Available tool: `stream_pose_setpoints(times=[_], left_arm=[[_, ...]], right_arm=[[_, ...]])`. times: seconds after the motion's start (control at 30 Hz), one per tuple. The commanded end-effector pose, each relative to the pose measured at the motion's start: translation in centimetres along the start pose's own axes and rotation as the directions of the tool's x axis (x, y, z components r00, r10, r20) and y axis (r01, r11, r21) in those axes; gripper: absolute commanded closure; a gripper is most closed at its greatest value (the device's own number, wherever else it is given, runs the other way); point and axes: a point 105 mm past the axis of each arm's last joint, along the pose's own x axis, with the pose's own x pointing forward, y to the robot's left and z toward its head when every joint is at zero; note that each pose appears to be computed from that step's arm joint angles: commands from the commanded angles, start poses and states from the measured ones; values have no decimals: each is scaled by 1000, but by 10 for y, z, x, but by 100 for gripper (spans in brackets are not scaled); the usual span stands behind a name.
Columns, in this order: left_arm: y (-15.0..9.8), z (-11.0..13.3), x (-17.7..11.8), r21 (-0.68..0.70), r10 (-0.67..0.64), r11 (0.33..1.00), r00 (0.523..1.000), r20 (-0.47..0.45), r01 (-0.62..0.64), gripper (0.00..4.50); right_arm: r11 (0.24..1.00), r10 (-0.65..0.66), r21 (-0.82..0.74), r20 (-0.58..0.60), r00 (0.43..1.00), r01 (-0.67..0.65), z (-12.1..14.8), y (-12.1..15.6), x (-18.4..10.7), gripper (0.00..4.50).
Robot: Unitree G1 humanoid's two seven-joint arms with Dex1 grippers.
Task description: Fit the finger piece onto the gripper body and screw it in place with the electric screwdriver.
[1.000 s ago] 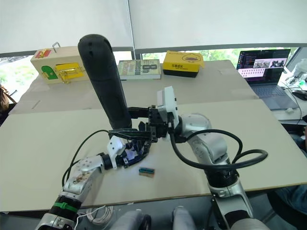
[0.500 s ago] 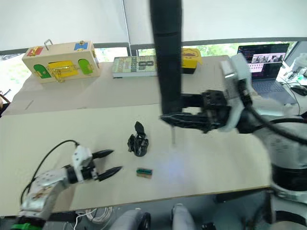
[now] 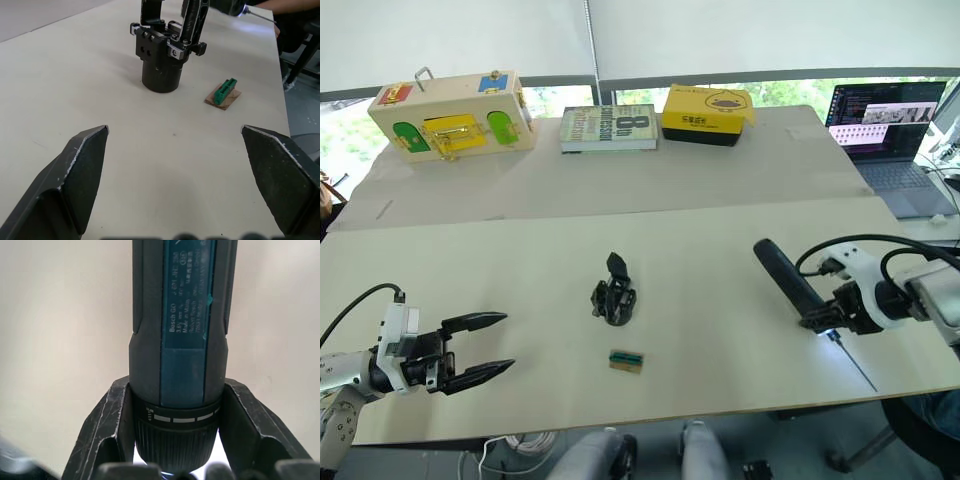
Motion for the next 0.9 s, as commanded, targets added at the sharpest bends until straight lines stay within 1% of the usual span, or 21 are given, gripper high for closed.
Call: stream_pose_setpoints(times=[0.03, 0.1, 0.17, 0.37, 0.43, 0.57, 0.6, 0.67, 0.73, 0.8, 0.83, 0.87, 0.9], left_arm=[[5, 9, 0, 45, 17, 999, 1000, 14, -18, 2], [5, 9, 3, 25, 10, 1000, 1000, 17, -10, 2], [1, 7, 6, 15, -7, 1000, 1000, 2, 7, 2], [3, 11, 12, 23, -8, 1000, 1000, -5, 8, 2], [3, 12, 12, 26, -8, 1000, 1000, -9, 8, 0], [8, 13, 7, 55, 36, 998, 999, -27, -35, 0], [10, 13, 6, 63, 59, 996, 998, -30, -57, 0], [16, 11, 2, 66, 114, 992, 992, -55, -111, 0], [20, 10, -1, 73, 154, 986, 986, -62, -150, 0], [29, 7, -8, 95, 239, 968, 967, -87, -230, 0], [32, 5, -12, 100, 278, 958, 955, -99, -269, 0], [36, 3, -17, 109, 313, 947, 943, -110, -302, 0], [39, 1, -22, 121, 342, 937, 931, -125, -328, 0]], right_arm=[[997, -58, -57, 20, 998, 59, 16, -12, -10, 258], [996, -69, -48, 7, 998, 69, 17, -17, -5, 258], [997, -58, -41, -14, 998, 58, 16, -18, 1, 258], [999, -27, -30, -37, 999, 26, 18, -19, 14, 258], [999, -21, -33, -40, 999, 20, 18, -20, 15, 154], [999, 12, -36, -29, 1000, -13, 19, -19, 7, 20], [999, 10, -41, -16, 1000, -11, 21, -20, 2, 3], [998, 15, -67, 24, 1000, -13, 26, -20, -12, 3], [994, 9, -105, 68, 998, -1, 32, -20, -26, 3], [984, 3, -179, 139, 990, 22, 41, -19, -47, 3], [967, 16, -253, 203, 979, 37, 50, -17, -57, 3], [925, 40, -375, 256, 966, 61, 58, -11, -66, 3], [853, 114, -519, 299, 947, 61, 65, 2, -75, 3]])
